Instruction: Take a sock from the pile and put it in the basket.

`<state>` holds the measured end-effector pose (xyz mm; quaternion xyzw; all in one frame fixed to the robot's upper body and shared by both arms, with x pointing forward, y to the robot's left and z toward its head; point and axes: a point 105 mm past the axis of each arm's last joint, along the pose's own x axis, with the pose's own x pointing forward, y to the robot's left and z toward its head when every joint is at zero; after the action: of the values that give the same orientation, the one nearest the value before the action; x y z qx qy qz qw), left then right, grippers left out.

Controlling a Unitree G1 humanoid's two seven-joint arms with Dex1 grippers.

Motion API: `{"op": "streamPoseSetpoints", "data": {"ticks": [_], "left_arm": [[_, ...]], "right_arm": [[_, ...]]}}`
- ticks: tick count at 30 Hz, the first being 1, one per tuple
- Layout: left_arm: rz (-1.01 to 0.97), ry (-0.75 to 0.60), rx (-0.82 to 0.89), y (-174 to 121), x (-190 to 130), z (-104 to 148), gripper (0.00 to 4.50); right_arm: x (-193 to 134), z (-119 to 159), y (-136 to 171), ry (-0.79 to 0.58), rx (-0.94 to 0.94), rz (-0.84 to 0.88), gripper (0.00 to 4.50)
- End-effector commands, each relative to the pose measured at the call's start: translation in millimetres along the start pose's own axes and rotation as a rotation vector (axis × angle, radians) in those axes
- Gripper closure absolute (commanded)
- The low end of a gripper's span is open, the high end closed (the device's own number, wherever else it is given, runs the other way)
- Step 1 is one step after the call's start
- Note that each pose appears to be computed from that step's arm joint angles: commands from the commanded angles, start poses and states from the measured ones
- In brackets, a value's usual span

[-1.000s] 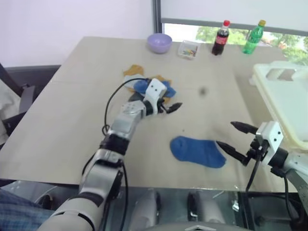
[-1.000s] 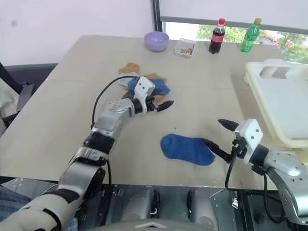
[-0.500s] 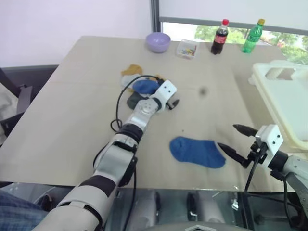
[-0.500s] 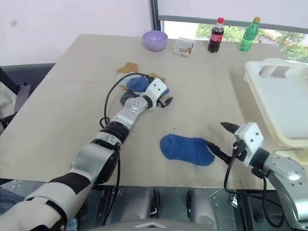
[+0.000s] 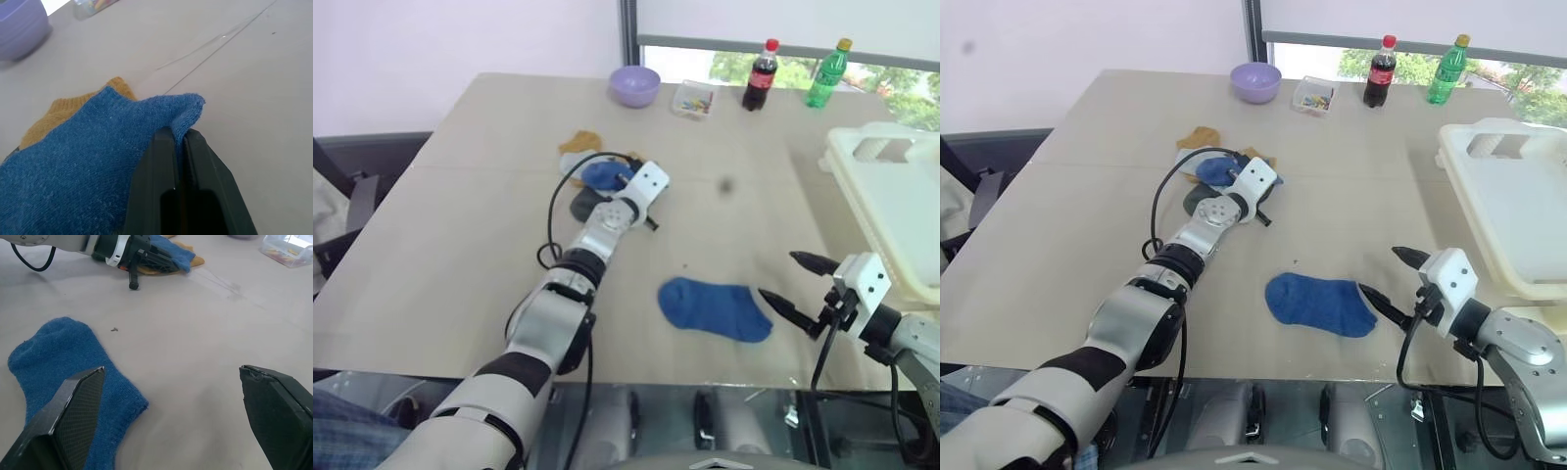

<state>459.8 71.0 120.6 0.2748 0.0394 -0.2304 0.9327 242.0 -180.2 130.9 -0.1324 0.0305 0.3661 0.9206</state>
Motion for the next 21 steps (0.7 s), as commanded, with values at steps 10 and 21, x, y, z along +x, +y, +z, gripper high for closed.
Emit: {"op": "streamPoseSetpoints", "data": {"ticks": [10,21], "left_arm": [[0.026,-0.126,-0.026,12.4,-1.3,32.3,3.6],[0.014,-0.1,-0.02,4.1,2.0,28.7,2.1]], "right_arm": [[-0.3,5.6,-1.1,-0.024,-0.042,-0.007,0.0],[-4.6,0.2,-4.0,-0.004,-0.057,-0.028,0.0]]}}
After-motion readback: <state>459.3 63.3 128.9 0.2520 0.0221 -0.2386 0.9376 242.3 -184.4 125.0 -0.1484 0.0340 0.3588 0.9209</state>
